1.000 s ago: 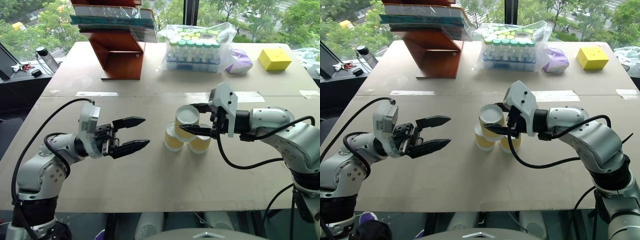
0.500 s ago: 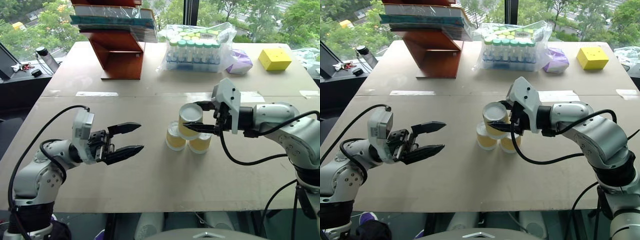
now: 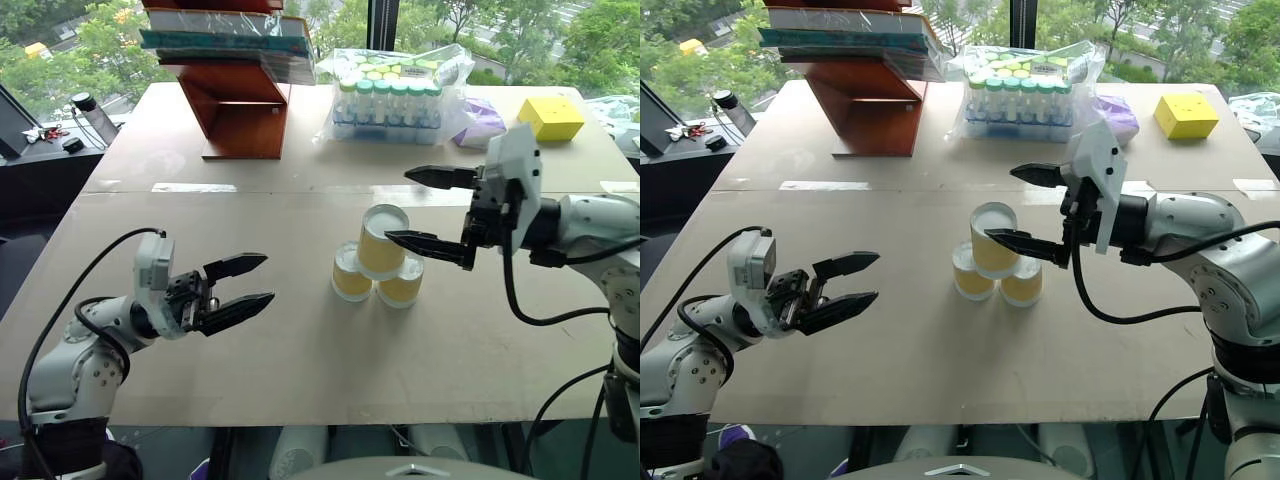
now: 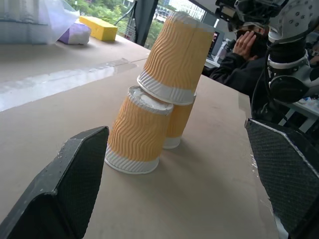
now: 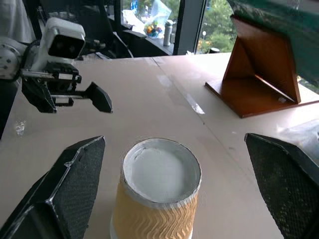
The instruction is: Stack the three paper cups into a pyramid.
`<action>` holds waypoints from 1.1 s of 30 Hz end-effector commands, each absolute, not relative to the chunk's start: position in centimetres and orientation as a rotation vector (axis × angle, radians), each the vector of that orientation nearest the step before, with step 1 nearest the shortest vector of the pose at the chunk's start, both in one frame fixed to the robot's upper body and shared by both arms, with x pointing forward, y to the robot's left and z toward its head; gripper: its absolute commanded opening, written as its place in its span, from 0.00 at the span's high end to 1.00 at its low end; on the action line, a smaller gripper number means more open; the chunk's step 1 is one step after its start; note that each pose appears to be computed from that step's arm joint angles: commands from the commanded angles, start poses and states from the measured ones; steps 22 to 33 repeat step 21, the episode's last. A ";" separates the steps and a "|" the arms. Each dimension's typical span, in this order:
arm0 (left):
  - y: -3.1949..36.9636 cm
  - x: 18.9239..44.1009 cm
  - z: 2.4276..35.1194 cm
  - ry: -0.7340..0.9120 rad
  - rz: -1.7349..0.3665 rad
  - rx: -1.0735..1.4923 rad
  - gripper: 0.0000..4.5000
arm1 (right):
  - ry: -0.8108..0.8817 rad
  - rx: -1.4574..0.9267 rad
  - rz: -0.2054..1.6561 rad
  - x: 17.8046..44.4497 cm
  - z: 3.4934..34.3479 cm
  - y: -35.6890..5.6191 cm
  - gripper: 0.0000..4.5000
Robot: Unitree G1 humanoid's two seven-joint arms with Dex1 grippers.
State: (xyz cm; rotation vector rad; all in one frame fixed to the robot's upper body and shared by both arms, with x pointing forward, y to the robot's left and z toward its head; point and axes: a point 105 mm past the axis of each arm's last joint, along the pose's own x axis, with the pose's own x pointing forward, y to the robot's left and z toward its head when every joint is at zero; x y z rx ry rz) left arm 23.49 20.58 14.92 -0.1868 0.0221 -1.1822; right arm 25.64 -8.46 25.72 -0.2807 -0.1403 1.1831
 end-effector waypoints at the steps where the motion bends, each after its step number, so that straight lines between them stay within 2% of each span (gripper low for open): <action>1: 21.7 24.1 13.9 -0.001 -1.063 -0.203 0.00 | -0.211 -0.287 1.067 24.2 26.4 -11.3 0.02; 8: 23.8 24.8 11.4 0.033 -0.878 -0.114 0.00 | -0.026 -0.268 0.854 20.3 21.3 -17.5 0.02; 15: 24.7 23.4 9.4 0.118 -0.847 -0.048 0.00 | 0.166 -0.251 0.746 15.5 15.2 -21.5 0.02; 19: 24.8 22.8 8.6 0.155 -0.852 -0.060 0.00 | 0.213 -0.224 0.715 14.3 12.8 -22.3 0.02; 33: 24.5 23.1 8.6 0.167 -0.870 -0.030 0.00 | 0.210 -0.216 0.711 14.3 12.1 -22.2 0.02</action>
